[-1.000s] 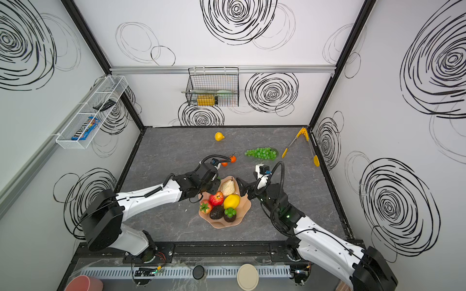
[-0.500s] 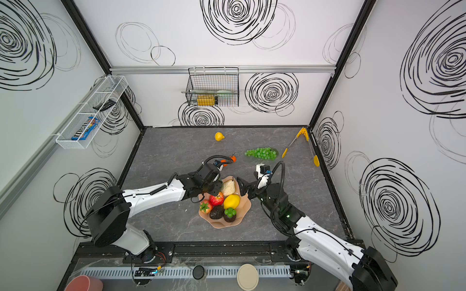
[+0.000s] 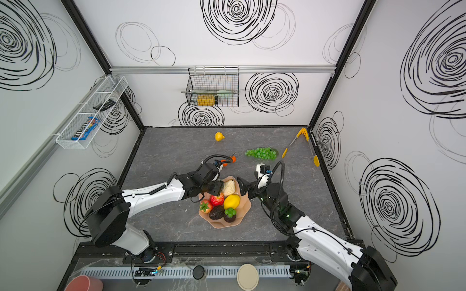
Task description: Place and organize the fake fruits in the fruit bowl
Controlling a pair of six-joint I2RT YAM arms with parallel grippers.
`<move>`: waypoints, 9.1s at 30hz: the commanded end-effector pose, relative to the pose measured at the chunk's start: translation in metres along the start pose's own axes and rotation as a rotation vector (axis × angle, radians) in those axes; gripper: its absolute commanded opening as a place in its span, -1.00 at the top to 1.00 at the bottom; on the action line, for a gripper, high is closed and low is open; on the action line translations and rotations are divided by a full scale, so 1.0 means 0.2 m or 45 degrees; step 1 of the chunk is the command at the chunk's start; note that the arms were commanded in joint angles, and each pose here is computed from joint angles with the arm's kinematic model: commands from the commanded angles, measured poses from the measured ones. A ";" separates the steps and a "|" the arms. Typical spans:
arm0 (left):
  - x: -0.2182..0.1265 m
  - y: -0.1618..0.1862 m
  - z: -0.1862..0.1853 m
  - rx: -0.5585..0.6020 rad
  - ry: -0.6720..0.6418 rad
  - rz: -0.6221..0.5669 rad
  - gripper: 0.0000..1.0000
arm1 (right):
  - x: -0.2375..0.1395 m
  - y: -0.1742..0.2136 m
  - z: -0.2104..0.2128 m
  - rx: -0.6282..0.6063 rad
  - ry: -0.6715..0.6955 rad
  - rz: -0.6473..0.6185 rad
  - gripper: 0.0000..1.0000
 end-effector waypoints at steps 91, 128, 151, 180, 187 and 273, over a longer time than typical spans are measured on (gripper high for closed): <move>0.68 -1.05 0.83 -1.064 0.387 -0.636 0.08 | -0.01 0.04 -0.09 0.092 0.053 -0.015 -0.95; -0.47 0.11 0.32 -0.852 0.911 -0.568 -0.01 | 0.25 0.07 0.46 -0.396 -0.714 0.064 -0.95; -0.47 0.26 0.22 -0.936 1.083 -0.499 -0.02 | 0.38 0.16 0.62 -0.560 -0.930 0.074 -0.64; -0.64 0.35 0.66 -0.790 0.049 -0.870 -0.90 | 0.53 0.08 0.55 -0.577 -0.458 0.609 0.05; -0.60 0.47 0.74 -0.816 -0.136 -0.958 -0.90 | 0.60 0.04 0.58 -0.551 -0.365 0.732 0.02; -0.55 0.53 0.75 -0.715 -0.178 -0.996 -0.90 | 0.71 0.31 0.81 -0.730 -0.227 1.159 -0.34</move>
Point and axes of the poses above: each gripper's point midway between its finger pads, its own x axis out along the fingers, its own z axis along the line the jaws close on, y = z × x, the point moved 9 cm from there along -x, back along the fingers, and after that the axes turned 2 degrees about -x, right-handed, at the moved point
